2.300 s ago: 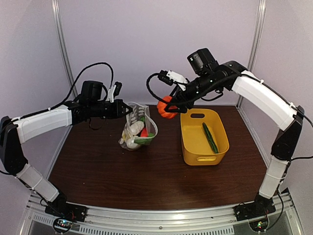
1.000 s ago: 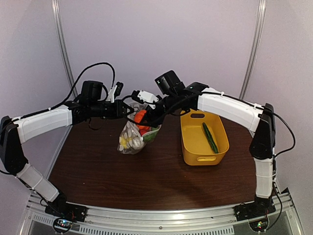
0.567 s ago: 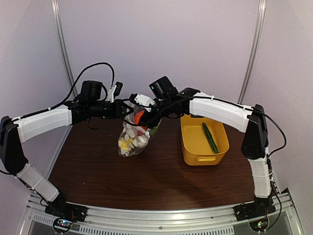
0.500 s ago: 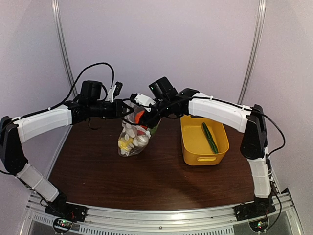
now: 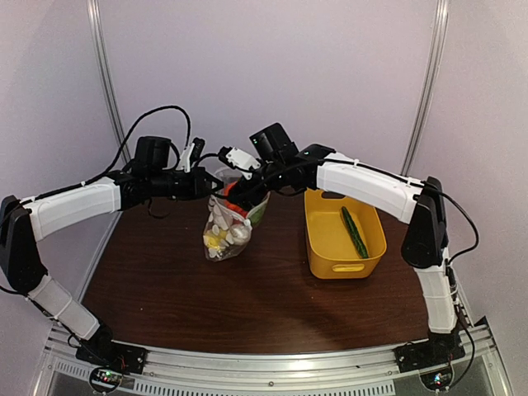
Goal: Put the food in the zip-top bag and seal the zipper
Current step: Place the fake vegetable in the zipper food storage bag, then pick up the fake fruit from the bin.
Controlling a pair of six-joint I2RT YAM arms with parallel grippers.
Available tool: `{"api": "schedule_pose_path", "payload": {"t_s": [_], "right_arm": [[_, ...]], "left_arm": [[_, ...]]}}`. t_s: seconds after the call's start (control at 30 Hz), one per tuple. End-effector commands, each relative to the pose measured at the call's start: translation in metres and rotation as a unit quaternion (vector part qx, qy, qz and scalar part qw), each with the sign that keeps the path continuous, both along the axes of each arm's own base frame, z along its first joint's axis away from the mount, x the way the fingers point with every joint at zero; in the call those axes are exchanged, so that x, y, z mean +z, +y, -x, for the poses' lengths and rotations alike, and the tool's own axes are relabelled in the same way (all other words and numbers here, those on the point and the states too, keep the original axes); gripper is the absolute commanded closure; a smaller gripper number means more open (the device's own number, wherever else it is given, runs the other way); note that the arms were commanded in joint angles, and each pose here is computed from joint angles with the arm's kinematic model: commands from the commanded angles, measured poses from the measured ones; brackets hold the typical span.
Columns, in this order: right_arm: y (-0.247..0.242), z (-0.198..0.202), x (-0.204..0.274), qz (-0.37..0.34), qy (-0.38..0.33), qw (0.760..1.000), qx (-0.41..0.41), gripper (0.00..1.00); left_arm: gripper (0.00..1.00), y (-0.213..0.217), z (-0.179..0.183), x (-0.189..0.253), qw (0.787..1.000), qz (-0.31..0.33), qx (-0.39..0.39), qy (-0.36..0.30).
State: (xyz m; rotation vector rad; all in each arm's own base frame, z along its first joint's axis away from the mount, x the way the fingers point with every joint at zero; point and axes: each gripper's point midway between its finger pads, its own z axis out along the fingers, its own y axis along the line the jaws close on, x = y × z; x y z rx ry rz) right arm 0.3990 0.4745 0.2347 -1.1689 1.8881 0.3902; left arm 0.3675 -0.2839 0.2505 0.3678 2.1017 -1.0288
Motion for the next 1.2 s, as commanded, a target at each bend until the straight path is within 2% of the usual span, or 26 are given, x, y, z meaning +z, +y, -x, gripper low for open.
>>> {"api": "schedule_pose_path", "payload": {"t_s": [0.0, 0.03, 0.2, 0.4, 0.57, 0.67, 0.87, 1.17], "right_arm": [[-0.007, 0.007, 0.021, -0.016, 0.001, 1.000, 0.001, 0.05], [-0.008, 0.008, 0.022, -0.015, 0.002, 1.000, 0.001, 0.01], [-0.016, 0.021, 0.034, -0.020, 0.004, 1.000, 0.014, 0.00], [-0.045, 0.060, 0.081, -0.038, -0.018, 0.998, 0.053, 0.00], [-0.092, 0.067, 0.096, 0.026, -0.080, 0.996, 0.026, 0.00], [-0.120, 0.058, 0.087, 0.067, -0.099, 0.993, -0.014, 0.00], [-0.177, 0.038, 0.062, 0.090, -0.081, 0.990, -0.076, 0.00], [-0.240, 0.046, 0.005, 0.165, 0.011, 0.986, -0.012, 0.01]], "left_arm": [[1.00, 0.002, -0.003, 0.016, 0.999, 0.020, 0.000, -0.024], [1.00, 0.001, -0.003, 0.015, 1.000, 0.020, -0.001, -0.024], [1.00, 0.003, -0.005, 0.014, 1.000, 0.018, 0.003, -0.024], [1.00, 0.005, -0.007, 0.012, 1.000, 0.017, 0.006, -0.021], [1.00, 0.007, -0.011, 0.009, 1.000, 0.022, 0.006, -0.013], [1.00, 0.008, -0.013, 0.008, 1.000, 0.021, 0.009, -0.013], [1.00, 0.013, -0.016, 0.008, 1.000, 0.015, 0.016, -0.019], [1.00, 0.013, -0.017, 0.007, 1.000, 0.014, 0.015, -0.018]]}}
